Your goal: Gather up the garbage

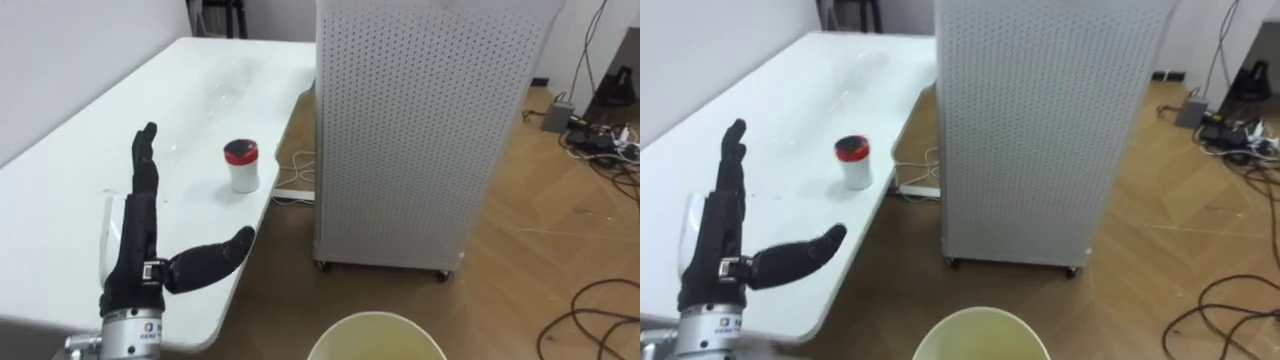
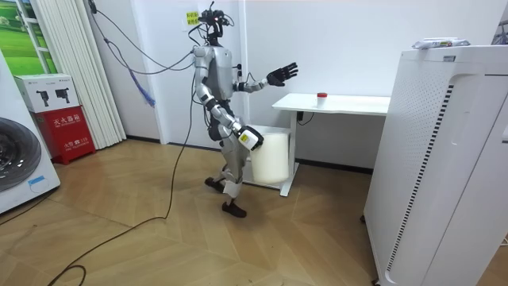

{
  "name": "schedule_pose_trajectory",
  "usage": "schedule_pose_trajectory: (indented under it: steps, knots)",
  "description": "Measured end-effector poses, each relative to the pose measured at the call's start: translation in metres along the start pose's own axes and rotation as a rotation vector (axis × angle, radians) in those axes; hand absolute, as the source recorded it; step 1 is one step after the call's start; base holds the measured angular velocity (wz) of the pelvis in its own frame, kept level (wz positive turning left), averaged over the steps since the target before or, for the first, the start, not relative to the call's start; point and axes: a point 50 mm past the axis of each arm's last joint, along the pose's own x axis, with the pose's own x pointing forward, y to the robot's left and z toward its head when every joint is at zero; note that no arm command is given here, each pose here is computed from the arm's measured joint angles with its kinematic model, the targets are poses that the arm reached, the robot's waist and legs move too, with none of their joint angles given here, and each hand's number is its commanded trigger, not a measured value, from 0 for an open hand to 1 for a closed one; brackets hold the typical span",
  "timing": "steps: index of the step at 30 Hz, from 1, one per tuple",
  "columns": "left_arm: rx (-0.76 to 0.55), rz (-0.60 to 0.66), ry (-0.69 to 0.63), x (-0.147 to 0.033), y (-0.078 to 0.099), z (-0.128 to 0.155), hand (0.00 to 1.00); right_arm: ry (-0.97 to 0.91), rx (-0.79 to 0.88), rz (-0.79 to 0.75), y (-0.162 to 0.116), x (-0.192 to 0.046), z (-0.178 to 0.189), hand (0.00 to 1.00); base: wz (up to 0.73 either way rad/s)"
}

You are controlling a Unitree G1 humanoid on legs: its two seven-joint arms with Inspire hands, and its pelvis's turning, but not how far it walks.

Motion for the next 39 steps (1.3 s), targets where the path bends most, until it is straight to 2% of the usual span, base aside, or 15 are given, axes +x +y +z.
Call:
schedule_pose_trajectory:
  steps: [15, 21, 24, 31, 39]
  knots:
    - [0.006, -0.011, 0.029, -0.009, -0.002, -0.005, 0.0, 0.04, -0.007, -0.061, -0.009, -0.006, -0.011, 1.0, -0.08]
    - [0.012, 0.006, 0.034, -0.01, 0.0, -0.006, 0.0, 0.01, -0.021, -0.042, -0.006, -0.004, -0.003, 1.0, -0.1]
    - [0.026, 0.048, 0.048, -0.008, 0.009, -0.009, 0.0, -0.076, -0.052, -0.013, 0.001, 0.001, 0.014, 1.0, -0.4]
    - [0.022, 0.038, -0.003, -0.006, 0.008, 0.002, 0.0, -0.045, -0.065, -0.035, -0.007, -0.004, 0.006, 1.0, 0.28]
    - [0.035, 0.047, -0.054, -0.004, 0.01, 0.011, 0.0, -0.04, -0.07, 0.003, -0.005, -0.005, 0.005, 1.0, 0.14]
